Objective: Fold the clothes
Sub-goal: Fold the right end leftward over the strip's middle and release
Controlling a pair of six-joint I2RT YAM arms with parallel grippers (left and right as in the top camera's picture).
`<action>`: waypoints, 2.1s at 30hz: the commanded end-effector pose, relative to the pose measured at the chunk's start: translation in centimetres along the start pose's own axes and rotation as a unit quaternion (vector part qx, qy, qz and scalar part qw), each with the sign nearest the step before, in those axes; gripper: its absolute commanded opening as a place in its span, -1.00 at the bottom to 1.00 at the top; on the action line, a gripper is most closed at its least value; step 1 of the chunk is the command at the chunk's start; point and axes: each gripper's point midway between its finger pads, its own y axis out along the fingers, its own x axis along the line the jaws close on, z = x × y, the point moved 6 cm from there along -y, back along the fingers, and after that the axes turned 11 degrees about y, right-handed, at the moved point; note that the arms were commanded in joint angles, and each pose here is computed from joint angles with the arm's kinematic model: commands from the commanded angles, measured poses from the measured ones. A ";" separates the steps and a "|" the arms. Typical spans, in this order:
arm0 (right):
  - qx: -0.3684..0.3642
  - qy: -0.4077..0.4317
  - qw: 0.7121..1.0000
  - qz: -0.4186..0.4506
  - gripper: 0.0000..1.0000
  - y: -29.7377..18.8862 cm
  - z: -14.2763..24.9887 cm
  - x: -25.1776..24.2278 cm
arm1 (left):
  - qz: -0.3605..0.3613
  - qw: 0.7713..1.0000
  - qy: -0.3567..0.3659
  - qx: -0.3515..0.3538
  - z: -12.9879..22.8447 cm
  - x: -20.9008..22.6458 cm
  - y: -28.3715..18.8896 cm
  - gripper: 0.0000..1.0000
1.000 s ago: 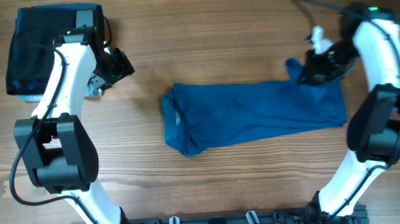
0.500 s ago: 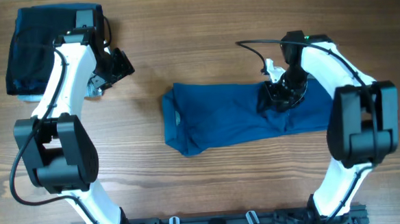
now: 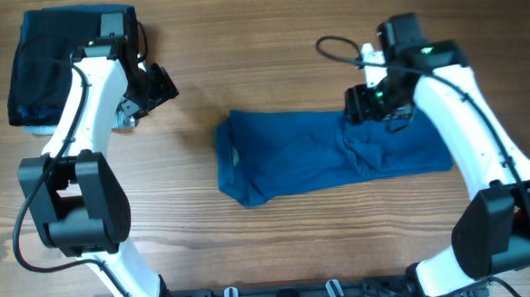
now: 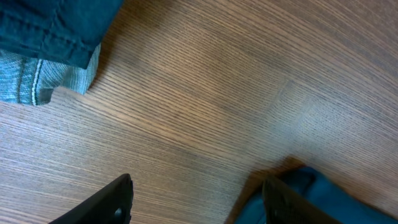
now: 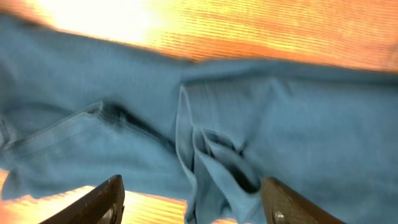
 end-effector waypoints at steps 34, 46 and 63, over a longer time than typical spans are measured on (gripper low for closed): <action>-0.083 0.023 0.990 0.113 -0.91 9.9 0.6 0.4 | 0.010 1.000 0.000 -0.009 0.0 -0.2 -1.1 0.33; -0.134 0.037 0.989 0.060 -0.86 6.8 -2.0 2.4 | 0.011 1.000 0.001 -0.010 0.0 -0.2 -1.1 0.33; -0.032 0.073 0.996 0.040 -0.91 3.5 5.1 1.3 | 0.011 1.000 0.001 -0.012 -0.1 -0.2 -1.1 0.34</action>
